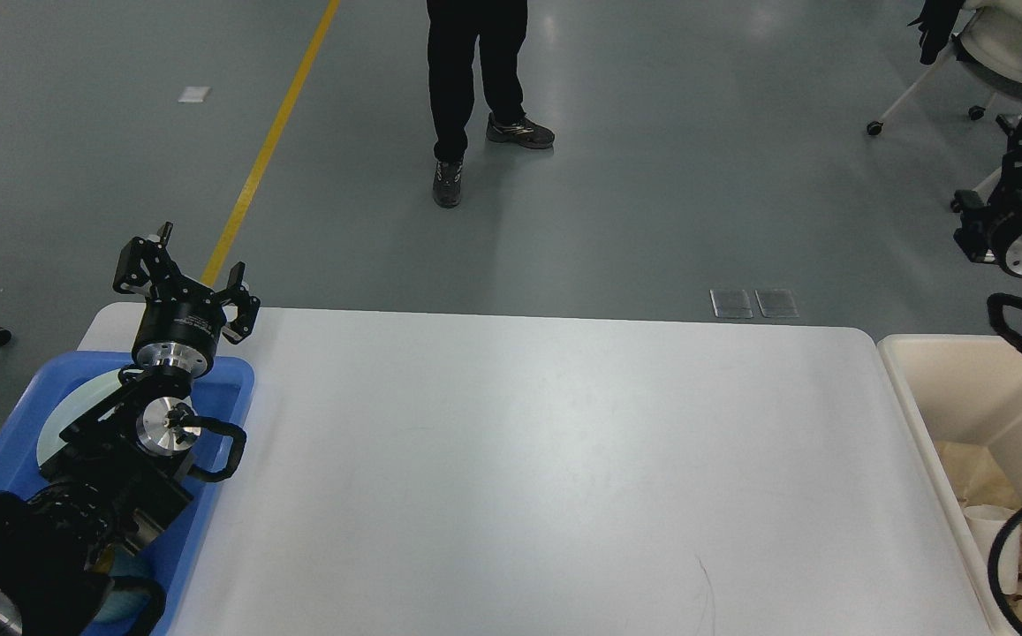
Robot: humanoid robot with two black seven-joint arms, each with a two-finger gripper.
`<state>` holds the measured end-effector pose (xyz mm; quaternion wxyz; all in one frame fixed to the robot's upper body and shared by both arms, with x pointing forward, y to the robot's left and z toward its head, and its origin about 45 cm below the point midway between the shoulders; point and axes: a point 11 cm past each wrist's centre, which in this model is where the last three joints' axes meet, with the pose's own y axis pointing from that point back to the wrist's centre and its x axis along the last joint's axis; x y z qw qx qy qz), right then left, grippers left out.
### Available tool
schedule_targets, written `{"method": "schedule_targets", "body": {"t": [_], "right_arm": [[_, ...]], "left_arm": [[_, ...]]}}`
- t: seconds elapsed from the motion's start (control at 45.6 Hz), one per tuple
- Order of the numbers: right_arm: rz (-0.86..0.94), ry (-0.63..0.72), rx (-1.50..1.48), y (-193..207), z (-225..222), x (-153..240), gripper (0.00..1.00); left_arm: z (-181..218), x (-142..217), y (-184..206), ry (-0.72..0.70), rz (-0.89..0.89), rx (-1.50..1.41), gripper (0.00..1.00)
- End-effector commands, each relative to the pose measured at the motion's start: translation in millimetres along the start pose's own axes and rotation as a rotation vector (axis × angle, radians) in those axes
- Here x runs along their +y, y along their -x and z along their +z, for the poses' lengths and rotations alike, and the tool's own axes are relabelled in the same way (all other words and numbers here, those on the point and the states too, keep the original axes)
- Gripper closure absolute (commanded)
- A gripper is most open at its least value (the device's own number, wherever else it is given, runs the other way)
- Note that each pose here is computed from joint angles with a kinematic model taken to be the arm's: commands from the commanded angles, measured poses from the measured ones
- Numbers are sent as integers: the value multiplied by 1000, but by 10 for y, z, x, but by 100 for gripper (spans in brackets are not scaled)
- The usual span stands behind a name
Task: Tidy desktop
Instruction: 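Lift the paper cup and drop it into the beige bin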
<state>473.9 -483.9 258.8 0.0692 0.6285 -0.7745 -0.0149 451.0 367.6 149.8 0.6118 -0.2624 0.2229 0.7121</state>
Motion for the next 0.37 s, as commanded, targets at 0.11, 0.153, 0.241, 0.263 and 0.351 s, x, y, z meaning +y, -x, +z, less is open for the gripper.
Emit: {"method": "schedule_targets", "body": {"t": [0.11, 0.153, 0.241, 0.263, 0.351], "right_arm": [[-118, -116, -240, 699, 5, -10, 0], [-148, -110, -264, 837, 34, 2, 0], [-181, -105, -282, 1010, 52, 8, 0], [-186, -103, -285, 1056, 59, 7, 0], [-198, -102, -297, 1155, 65, 2, 0]], "left_arm": [[-1, -1, 2, 0, 0, 0, 4], [-1, -1, 2, 0, 0, 0, 4], [8, -1, -2, 2, 0, -1, 4], [-1, -1, 2, 0, 0, 0, 4], [0, -1, 2, 1, 0, 0, 4]]}}
